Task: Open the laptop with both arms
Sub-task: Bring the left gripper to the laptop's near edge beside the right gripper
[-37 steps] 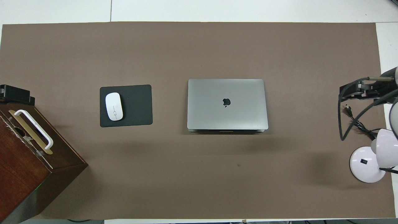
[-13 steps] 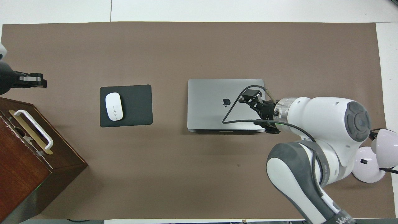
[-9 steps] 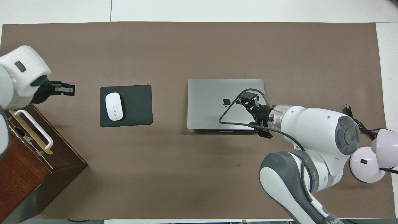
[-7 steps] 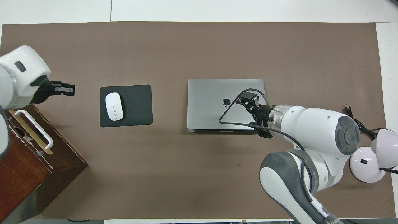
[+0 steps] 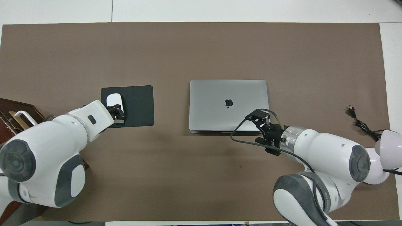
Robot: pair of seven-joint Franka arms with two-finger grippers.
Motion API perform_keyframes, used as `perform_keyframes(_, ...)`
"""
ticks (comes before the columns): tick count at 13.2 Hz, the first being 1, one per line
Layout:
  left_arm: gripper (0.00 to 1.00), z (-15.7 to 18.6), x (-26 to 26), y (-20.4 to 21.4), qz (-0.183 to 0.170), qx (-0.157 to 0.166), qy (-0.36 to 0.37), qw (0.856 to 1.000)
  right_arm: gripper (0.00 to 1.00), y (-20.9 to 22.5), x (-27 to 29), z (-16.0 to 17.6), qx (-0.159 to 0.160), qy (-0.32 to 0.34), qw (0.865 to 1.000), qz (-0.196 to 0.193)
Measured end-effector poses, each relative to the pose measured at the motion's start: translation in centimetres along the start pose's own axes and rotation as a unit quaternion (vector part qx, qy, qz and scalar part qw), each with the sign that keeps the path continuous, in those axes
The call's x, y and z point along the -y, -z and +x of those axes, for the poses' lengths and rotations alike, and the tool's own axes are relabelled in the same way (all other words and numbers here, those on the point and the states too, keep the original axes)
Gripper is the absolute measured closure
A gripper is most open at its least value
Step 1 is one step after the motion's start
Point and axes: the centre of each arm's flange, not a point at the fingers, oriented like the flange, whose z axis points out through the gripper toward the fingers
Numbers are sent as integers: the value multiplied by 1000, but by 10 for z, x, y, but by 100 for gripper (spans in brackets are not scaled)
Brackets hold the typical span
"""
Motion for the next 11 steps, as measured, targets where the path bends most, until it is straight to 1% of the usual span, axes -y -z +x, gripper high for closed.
perform_keyframes(2,99,-27,-18,-20,-11,-24,1,1000,0,3,-3,11,-5,-1,1000,2)
perform_keyframes(3,99,-41,-26,-29,-13,-30,-4,999,0,6,-4,19,-9,4,1000,4)
perform_keyframes(5,99,-57,-38,-42,-16,-40,-15,999,0,9,-6,27,-13,9,1000,6)
perform_keyframes(7,99,-70,-58,-52,-23,-64,-20,997,0,10,-6,31,-14,6,1000,7)
perform_keyframes(9,99,-87,-93,-65,-43,-90,-2,995,0,15,-8,39,-13,-6,1000,13)
perform_keyframes(11,99,-100,-124,-72,-64,-95,2,993,0,23,-8,46,-8,-18,999,26)
